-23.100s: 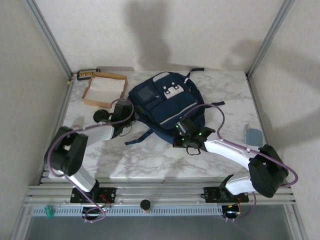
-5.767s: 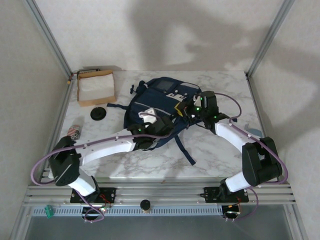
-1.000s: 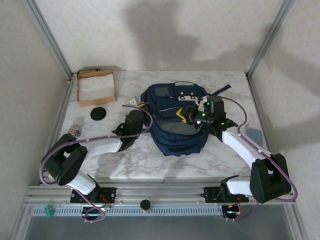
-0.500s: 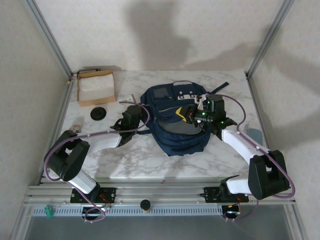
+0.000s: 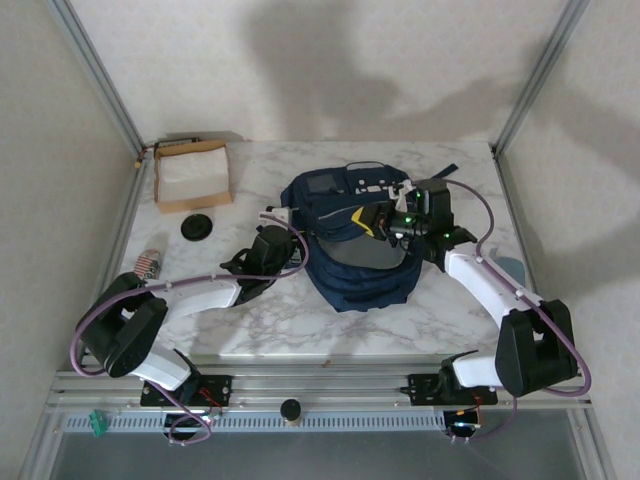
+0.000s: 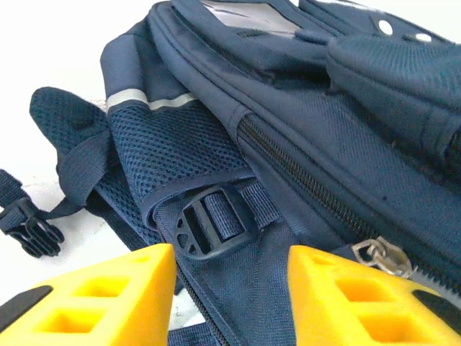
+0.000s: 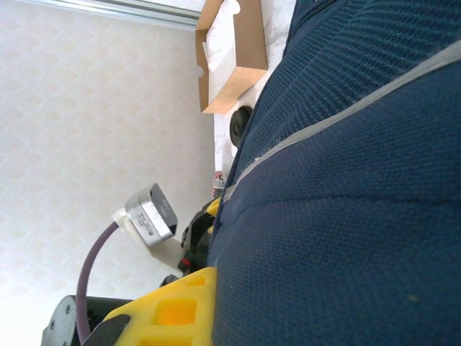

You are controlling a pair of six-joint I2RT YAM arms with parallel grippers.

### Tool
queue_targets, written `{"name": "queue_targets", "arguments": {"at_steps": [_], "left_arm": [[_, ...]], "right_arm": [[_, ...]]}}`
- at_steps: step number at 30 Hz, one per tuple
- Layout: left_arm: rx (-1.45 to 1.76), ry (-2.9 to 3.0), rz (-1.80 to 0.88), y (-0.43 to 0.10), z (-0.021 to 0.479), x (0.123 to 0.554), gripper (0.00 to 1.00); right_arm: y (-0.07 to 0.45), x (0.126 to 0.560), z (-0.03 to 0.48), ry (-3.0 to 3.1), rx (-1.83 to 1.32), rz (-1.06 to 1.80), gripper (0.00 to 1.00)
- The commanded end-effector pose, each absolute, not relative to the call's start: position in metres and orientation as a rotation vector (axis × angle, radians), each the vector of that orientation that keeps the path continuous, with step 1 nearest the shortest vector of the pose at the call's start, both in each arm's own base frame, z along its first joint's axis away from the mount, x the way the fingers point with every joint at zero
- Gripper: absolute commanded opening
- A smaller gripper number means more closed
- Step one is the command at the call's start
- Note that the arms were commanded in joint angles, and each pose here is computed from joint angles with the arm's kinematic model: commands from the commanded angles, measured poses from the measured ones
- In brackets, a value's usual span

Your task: Pack the student bag

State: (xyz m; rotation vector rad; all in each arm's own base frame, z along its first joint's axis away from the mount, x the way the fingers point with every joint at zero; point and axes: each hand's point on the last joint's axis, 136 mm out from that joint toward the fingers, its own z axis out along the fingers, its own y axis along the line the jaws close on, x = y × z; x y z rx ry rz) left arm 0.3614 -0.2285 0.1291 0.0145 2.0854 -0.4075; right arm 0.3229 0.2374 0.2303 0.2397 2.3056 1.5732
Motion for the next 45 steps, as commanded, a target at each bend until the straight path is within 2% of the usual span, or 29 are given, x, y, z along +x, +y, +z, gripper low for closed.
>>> {"name": "queue_targets", "arguments": {"at_steps": [1,14,16,20,31,45], "left_arm": [[0.149,2.126,-0.374,-0.233,0.115,0.358,0.49],[0.398,2.100,-0.421,-0.258,0.108,0.366,0.51],[0.443,2.081,-0.441,-0.266,0.107,0.368,0.41],[0.481,2.051,-0.471,-0.272,0.107,0.371,0.34],[0.480,1.984,-0.496,-0.268,0.127,0.374,0.00],[0.416,2.006,-0.492,-0.254,0.125,0.397,0.00]], "right_arm": [[0.245,0.324,0.278,2.166,0.009,1.627,0.00],[0.246,0.326,0.275,2.175,0.008,1.642,0.00],[0.246,0.326,0.274,2.180,0.006,1.644,0.00],[0.245,0.325,0.272,2.189,0.009,1.635,0.00],[0.242,0.326,0.270,2.198,0.009,1.620,0.00],[0.241,0.321,0.277,2.197,-0.014,1.627,0.00]]}}
